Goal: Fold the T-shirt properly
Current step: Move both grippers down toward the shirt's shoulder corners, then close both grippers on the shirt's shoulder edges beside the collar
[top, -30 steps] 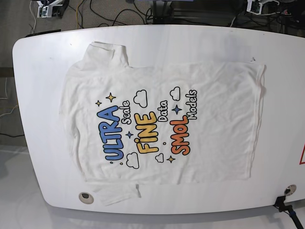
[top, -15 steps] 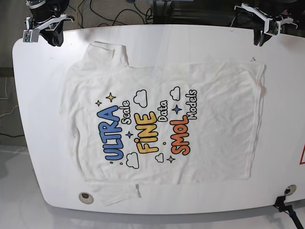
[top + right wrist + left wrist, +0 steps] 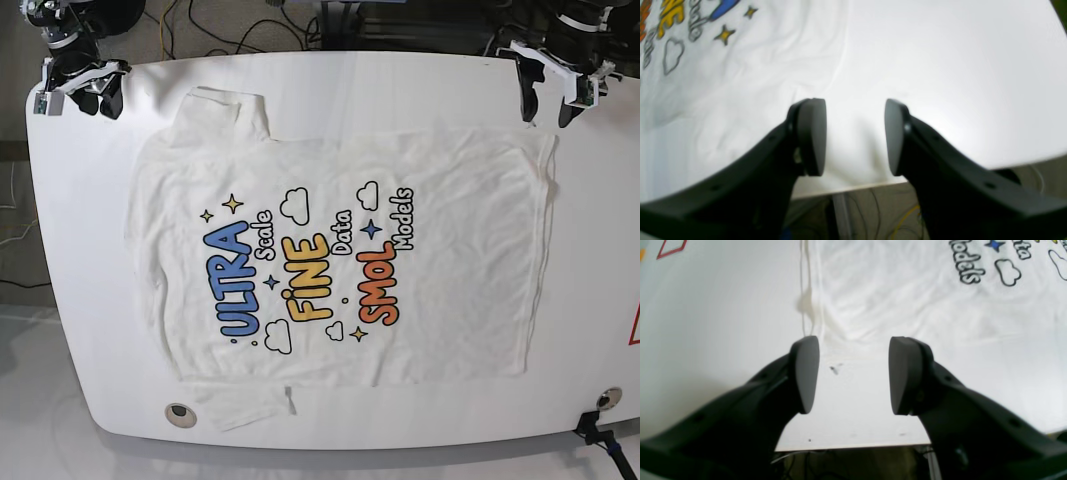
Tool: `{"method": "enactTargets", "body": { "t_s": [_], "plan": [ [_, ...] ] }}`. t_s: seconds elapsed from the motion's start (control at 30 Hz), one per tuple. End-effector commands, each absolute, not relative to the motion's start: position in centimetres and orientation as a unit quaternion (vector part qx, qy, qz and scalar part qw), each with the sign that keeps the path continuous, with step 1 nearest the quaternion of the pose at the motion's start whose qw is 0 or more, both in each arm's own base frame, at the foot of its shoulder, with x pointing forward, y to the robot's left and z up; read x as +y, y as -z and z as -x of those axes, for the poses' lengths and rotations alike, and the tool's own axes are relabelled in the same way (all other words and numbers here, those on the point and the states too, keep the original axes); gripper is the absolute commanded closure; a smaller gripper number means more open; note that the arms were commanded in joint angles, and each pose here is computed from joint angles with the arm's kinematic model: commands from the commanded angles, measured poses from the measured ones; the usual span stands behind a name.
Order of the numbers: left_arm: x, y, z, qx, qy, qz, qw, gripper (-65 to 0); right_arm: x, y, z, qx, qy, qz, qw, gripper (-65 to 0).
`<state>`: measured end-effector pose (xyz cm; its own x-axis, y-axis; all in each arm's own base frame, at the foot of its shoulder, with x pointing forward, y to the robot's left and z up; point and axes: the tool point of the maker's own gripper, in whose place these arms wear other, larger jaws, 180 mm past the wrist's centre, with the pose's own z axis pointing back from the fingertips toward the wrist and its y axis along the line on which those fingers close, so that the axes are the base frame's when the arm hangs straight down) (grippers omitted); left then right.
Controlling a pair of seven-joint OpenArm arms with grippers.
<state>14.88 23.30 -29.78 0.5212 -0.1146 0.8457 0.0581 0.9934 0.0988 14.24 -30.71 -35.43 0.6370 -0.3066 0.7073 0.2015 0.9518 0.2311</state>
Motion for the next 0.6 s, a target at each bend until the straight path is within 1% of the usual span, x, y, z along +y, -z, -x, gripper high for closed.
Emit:
{"method": "enactTargets", "body": {
  "t_s": [0.0, 0.47, 0.5, 0.57],
  "plan": [
    [23.4, 29.4, -15.3, -0.496, 0.049, -0.027, 0.867, -30.8, -31.5, 35.8, -14.6, -0.39, 0.144, -0.064, 0.907, -25.4],
    [25.0, 30.9, -18.2, -0.501, 0.029, -0.035, 0.864, -31.4, -33.1, 38.8, -16.2, -0.366, 0.187, -0.077, 0.908, -24.6],
    [25.0, 30.3, -18.4, -0.509, 0.03, -0.04, 0.859, -30.8, -31.6, 39.9, -15.5, -0.342, 0.162, -0.095, 0.921, -25.9],
    [25.2, 30.2, -18.8, -0.511, 0.027, -0.045, 0.858, -30.6, -30.2, 40.6, -15.6, -0.332, 0.153, -0.116, 0.924, -26.0]
  ]
}}
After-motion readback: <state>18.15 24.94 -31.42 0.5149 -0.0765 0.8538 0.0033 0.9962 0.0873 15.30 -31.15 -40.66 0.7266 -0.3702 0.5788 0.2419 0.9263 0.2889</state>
